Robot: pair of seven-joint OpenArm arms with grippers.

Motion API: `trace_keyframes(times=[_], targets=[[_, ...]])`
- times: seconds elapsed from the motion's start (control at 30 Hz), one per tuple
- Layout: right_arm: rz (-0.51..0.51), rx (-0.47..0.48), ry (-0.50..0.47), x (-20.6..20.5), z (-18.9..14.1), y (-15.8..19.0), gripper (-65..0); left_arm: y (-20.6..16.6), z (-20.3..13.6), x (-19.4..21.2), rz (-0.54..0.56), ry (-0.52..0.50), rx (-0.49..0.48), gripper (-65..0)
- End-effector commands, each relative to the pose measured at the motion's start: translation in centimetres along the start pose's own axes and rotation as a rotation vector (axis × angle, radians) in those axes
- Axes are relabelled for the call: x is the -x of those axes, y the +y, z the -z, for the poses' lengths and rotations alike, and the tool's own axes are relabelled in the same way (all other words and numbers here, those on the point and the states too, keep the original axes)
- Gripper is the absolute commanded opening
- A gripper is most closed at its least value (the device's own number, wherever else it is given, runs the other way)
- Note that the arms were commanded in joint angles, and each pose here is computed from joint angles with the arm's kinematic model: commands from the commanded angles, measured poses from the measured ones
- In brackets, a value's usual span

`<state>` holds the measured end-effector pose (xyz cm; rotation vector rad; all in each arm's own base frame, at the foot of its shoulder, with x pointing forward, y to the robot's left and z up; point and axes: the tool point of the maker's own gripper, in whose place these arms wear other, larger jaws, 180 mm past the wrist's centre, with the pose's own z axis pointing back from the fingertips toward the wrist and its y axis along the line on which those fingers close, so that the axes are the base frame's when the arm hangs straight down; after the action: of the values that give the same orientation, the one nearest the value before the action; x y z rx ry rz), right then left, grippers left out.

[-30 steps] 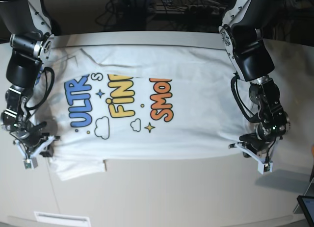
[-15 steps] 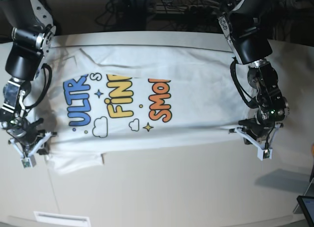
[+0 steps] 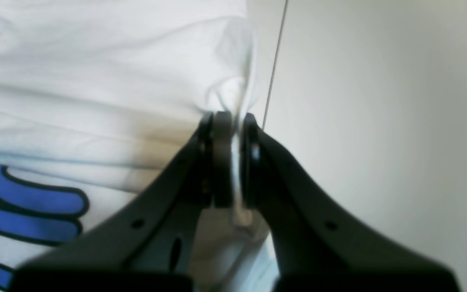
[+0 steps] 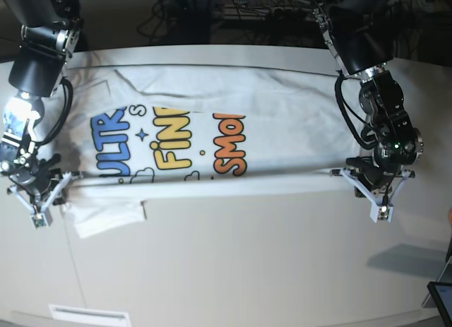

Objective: Fold the T-shirt properly
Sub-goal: 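Lift the pinched hem and fold it over toward the shoulder fold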

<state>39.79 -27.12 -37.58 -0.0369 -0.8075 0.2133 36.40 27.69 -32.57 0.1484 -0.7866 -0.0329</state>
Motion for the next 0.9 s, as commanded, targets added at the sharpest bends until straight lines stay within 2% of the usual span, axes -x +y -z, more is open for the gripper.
trace_keyframes(times=[0.0,0.27,0.47,0.77,0.87], targets=[[-0.013,0.039,-0.055,-2.1,-0.9,-1.4,-64.3,0.8,-0.6,-1.3,0.01,-0.036,-0.024,-65.0],[-0.034,0.042,-0.002,-0.2,-2.0,0.1,-64.3,-0.3,-0.2,1.8,0.041,0.03,0.001,-65.0],[-0.026,0.019,0.012,1.0,-1.9,1.8,-64.3,-1.5,0.0,2.5,0.07,0.039,0.025,-65.0],[-0.027,0.02,0.065,2.4,-2.1,1.9,-63.1,-1.3,0.2,3.9,0.075,0.072,0.023,-65.0],[-0.035,0.03,0.061,2.1,-2.3,1.6,-58.0,-1.3,0.2,4.2,0.076,0.078,0.023,-65.0]])
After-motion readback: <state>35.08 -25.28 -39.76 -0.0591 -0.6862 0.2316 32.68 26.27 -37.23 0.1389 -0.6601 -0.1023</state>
